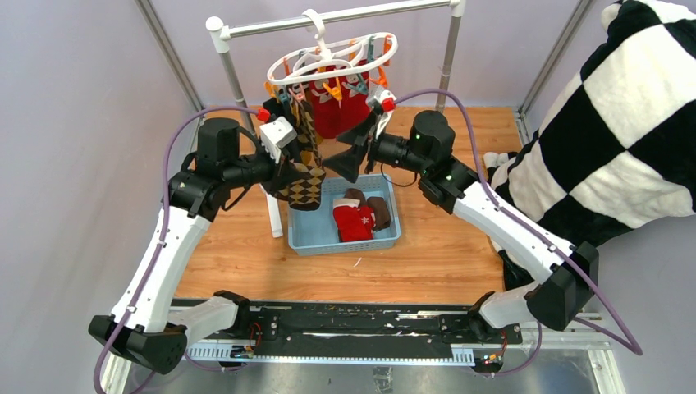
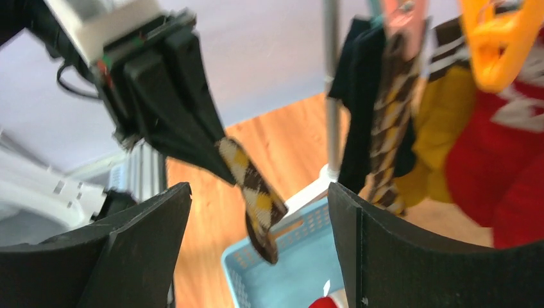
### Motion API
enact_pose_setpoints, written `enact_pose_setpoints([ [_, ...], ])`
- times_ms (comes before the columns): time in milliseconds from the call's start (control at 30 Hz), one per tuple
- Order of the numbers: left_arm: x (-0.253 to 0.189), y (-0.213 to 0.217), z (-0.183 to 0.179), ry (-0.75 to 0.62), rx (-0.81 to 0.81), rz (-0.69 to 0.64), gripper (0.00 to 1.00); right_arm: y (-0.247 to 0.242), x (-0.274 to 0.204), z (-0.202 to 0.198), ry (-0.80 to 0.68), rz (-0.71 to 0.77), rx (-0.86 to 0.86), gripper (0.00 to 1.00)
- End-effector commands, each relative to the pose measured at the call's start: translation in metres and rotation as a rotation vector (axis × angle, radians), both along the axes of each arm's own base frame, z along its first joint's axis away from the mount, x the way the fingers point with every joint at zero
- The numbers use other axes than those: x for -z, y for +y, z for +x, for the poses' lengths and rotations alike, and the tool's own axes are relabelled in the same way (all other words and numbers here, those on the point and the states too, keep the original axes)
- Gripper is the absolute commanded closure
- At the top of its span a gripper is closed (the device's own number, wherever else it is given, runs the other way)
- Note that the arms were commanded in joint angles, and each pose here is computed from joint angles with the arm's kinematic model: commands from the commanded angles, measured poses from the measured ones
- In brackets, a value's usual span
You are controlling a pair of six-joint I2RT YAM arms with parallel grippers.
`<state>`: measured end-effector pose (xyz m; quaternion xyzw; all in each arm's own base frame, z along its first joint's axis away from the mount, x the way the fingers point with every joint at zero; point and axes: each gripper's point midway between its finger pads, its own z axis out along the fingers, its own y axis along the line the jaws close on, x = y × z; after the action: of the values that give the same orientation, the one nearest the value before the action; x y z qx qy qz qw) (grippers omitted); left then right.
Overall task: Remove the socks clipped to the hanger
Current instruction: Place the sock in the bin.
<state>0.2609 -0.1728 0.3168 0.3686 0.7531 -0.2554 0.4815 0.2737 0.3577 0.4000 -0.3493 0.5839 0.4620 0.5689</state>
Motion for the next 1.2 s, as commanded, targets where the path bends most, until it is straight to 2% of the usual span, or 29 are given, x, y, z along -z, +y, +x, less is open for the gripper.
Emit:
enact_pose_setpoints([
  [0,-0.010,-0.002,-0.011,-0.038,0.044,0.009,1.00,0.007,0.038,-0.031,0.034,-0.068,-0.227,0.18],
  [100,-0.010,-0.003,-0.016,-0.030,0.060,0.006,1.00,0.014,0.053,-0.033,0.073,-0.077,-0.280,0.20],
  [333,-0.009,-0.004,-0.026,-0.019,0.098,0.002,1.00,0.036,0.055,-0.037,0.120,-0.007,-0.392,0.28],
  [500,-0.013,-0.006,-0.027,-0.020,0.106,-0.009,1.00,0.046,0.071,-0.043,0.149,-0.023,-0.421,0.34],
  [567,-0.014,-0.007,-0.027,-0.019,0.106,-0.011,1.00,0.047,0.075,-0.044,0.158,-0.022,-0.420,0.42],
  [633,-0.016,-0.006,-0.026,-0.022,0.103,-0.012,1.00,0.047,0.079,-0.044,0.175,-0.023,-0.412,0.60],
  [700,-0.015,-0.006,-0.026,-0.019,0.096,-0.011,1.00,0.045,0.084,-0.039,0.191,-0.040,-0.374,0.82],
  [733,-0.015,-0.005,-0.025,-0.018,0.086,-0.008,0.95,0.042,0.086,-0.035,0.201,-0.048,-0.347,0.91],
  [767,-0.014,-0.003,-0.023,-0.016,0.071,-0.004,0.80,0.039,0.088,-0.031,0.210,-0.051,-0.316,0.95],
  [800,-0.013,0.000,-0.021,-0.015,0.049,0.005,0.59,0.035,0.092,-0.027,0.223,-0.055,-0.287,0.98],
  [833,-0.011,0.003,-0.018,-0.011,0.023,0.017,0.45,0.030,0.095,-0.023,0.235,-0.056,-0.261,0.99],
  [967,0.001,0.021,-0.009,0.009,-0.083,0.074,0.02,0.007,0.117,-0.007,0.325,-0.079,-0.167,1.00],
  [1167,0.018,0.049,0.001,0.077,-0.193,0.052,0.00,-0.020,0.196,0.005,0.476,-0.245,-0.015,1.00],
])
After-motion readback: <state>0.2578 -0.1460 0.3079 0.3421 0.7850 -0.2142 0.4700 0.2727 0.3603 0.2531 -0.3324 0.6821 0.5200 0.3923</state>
